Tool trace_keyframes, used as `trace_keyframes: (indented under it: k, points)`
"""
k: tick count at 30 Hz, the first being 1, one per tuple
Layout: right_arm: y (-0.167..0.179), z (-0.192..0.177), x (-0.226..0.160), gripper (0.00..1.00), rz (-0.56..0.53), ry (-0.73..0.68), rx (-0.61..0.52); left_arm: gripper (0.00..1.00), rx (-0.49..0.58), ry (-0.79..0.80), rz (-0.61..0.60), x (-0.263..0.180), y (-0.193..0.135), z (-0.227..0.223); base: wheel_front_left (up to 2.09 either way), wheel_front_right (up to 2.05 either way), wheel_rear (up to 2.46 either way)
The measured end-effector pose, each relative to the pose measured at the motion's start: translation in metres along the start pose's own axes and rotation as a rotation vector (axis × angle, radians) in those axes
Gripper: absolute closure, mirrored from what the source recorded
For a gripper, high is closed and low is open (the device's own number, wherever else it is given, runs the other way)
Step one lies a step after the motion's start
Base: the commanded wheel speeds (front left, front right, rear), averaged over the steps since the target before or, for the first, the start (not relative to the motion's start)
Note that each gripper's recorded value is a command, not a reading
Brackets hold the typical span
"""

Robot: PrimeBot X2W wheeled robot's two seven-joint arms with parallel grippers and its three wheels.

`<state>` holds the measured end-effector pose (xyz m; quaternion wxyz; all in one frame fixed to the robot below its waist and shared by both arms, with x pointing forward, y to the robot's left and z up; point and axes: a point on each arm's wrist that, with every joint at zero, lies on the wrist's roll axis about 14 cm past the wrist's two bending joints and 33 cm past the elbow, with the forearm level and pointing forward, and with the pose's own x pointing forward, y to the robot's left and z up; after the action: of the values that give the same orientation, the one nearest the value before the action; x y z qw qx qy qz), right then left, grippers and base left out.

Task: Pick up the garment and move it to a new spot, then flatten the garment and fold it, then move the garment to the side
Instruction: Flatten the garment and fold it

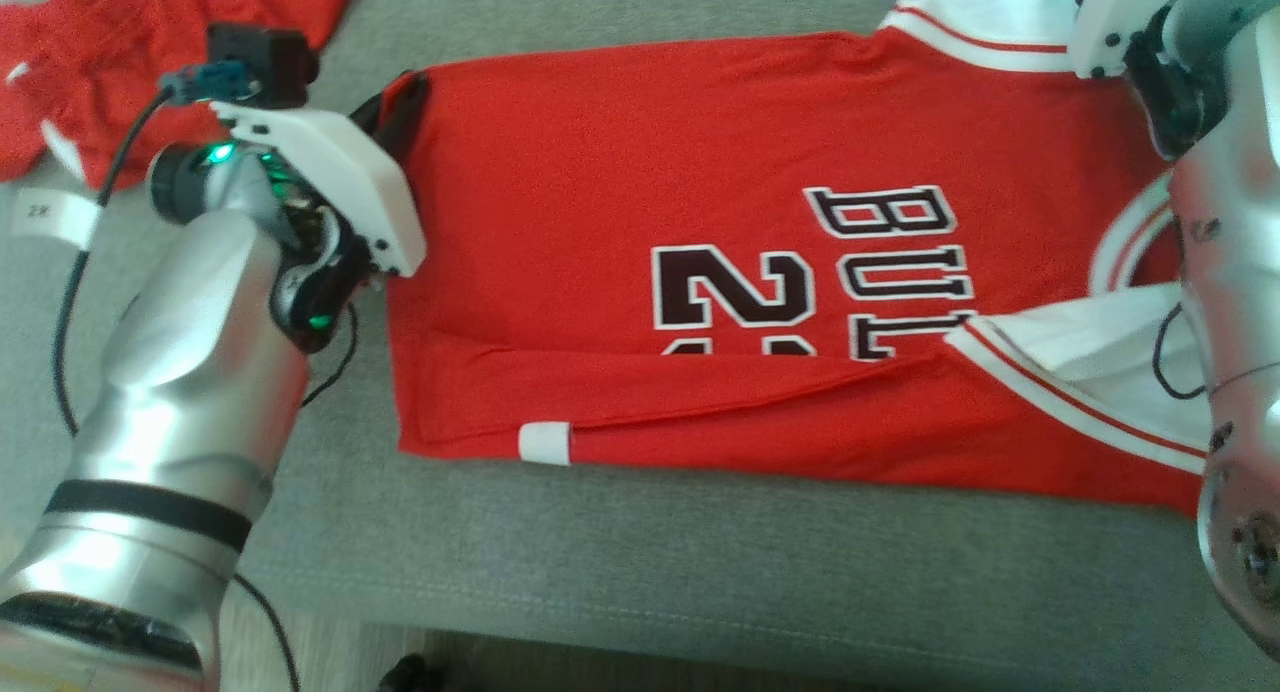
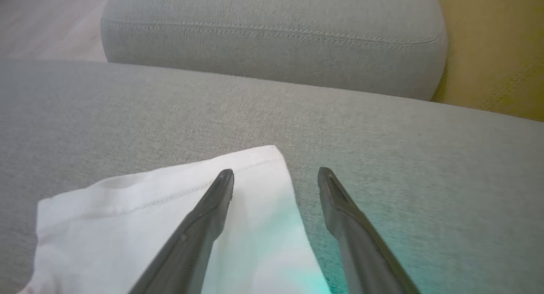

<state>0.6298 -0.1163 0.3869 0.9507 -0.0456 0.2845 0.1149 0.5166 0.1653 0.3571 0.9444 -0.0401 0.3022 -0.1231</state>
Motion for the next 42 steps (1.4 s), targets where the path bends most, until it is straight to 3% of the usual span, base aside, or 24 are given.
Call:
trace_keyframes:
  k: [7, 8, 10, 11, 22, 30, 37, 42]
  points:
    - [0.01, -0.017, 0.023, 0.0, 0.014, 0.104, -0.011, 1.0, -0.018, -0.011, 0.003, 0.003, 0.004, -0.004, 0.0, 0.0, 0.0]
    - [0.01, -0.015, 0.025, 0.06, 0.014, 0.105, -0.011, 1.0, -0.015, -0.011, 0.002, 0.004, 0.004, -0.004, 0.0, 0.0, 0.0]
    - [0.011, -0.015, 0.027, 0.88, 0.015, 0.106, -0.019, 1.0, -0.015, -0.015, 0.0, 0.004, 0.004, -0.003, 0.0, 0.0, 0.0]
    - [0.012, -0.015, 0.027, 1.0, 0.014, 0.108, -0.024, 1.0, -0.013, -0.016, 0.001, 0.004, 0.004, -0.003, 0.0, 0.0, 0.0]
    - [-0.011, 0.019, 0.021, 1.0, -0.04, -0.101, 0.012, 1.0, -0.01, -0.127, 0.017, 0.006, 0.008, 0.016, 0.0, 0.0, 0.0]
    - [-0.035, 0.058, -0.001, 1.0, -0.1, -0.248, 0.046, 1.0, 0.024, -0.292, 0.015, 0.003, 0.003, 0.063, 0.0, 0.0, 0.0]
    - [-0.033, 0.062, -0.021, 1.0, -0.097, -0.313, 0.111, 1.0, 0.012, -0.338, 0.026, 0.0, -0.003, 0.071, 0.0, 0.0, 0.0]
    - [-0.027, 0.046, -0.043, 1.0, -0.087, -0.33, 0.121, 1.0, -0.048, -0.309, 0.05, -0.012, -0.007, 0.044, 0.0, 0.0, 0.0]
